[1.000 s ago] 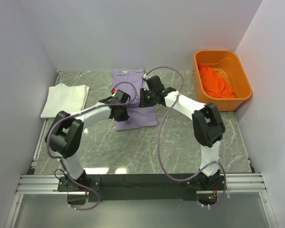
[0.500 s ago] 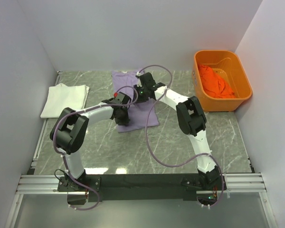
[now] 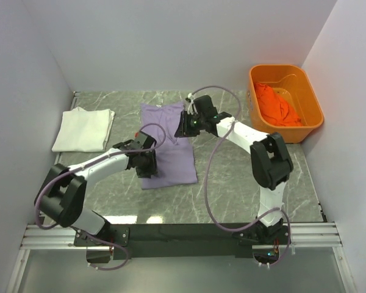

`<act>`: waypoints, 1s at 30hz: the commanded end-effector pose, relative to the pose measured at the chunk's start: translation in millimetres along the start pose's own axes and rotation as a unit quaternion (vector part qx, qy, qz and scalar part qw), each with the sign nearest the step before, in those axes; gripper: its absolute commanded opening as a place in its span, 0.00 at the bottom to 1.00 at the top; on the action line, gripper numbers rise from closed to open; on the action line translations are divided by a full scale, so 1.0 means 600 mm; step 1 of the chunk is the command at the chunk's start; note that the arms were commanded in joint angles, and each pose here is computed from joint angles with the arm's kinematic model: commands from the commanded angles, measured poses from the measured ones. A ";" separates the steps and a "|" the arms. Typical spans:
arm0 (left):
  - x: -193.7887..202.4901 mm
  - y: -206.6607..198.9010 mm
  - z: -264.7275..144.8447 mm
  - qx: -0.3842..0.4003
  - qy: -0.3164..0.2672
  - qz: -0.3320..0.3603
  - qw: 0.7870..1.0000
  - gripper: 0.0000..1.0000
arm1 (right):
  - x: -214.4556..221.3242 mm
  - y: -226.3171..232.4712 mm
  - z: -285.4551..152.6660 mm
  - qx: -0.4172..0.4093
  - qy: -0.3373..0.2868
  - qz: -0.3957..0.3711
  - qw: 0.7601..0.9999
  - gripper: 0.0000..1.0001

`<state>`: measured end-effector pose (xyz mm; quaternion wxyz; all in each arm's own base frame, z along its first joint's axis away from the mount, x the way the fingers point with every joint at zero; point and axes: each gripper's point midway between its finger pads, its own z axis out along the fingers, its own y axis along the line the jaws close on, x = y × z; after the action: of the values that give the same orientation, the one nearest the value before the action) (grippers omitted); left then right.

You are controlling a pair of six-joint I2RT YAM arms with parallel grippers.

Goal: Fold and stack the t-shirts

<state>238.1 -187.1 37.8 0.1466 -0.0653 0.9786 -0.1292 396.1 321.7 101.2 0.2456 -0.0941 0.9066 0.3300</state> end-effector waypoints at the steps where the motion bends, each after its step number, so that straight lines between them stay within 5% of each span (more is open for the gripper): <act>1: -0.073 -0.038 -0.054 0.040 -0.080 -0.030 0.996 0.44 | -0.047 0.056 -0.048 -0.075 -0.051 -0.011 0.996 0.34; 5: -0.152 -0.031 -0.072 0.062 -0.140 -0.075 0.985 0.44 | -0.026 0.060 -0.045 -0.112 -0.041 0.012 0.993 0.34; 10: -0.231 -0.008 -0.054 0.068 -0.185 -0.114 0.974 0.29 | -0.003 0.028 -0.011 -0.126 -0.019 0.052 0.990 0.34; 16: -0.255 0.026 0.034 0.053 -0.154 -0.156 0.974 0.20 | 0.017 -0.029 0.037 -0.118 0.000 0.095 0.988 0.34; 23: -0.250 0.062 0.089 0.042 -0.131 -0.200 0.970 0.17 | 0.035 -0.096 0.067 -0.104 0.009 0.132 0.986 0.33; 30: -0.266 0.030 -0.002 0.087 -0.172 -0.186 0.964 0.28 | 0.013 -0.057 0.005 -0.125 -0.021 0.102 0.987 0.33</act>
<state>384.6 -141.0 35.0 0.2511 -0.2636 0.9104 -0.1964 401.5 299.3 33.3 0.1704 0.0018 0.8766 0.4501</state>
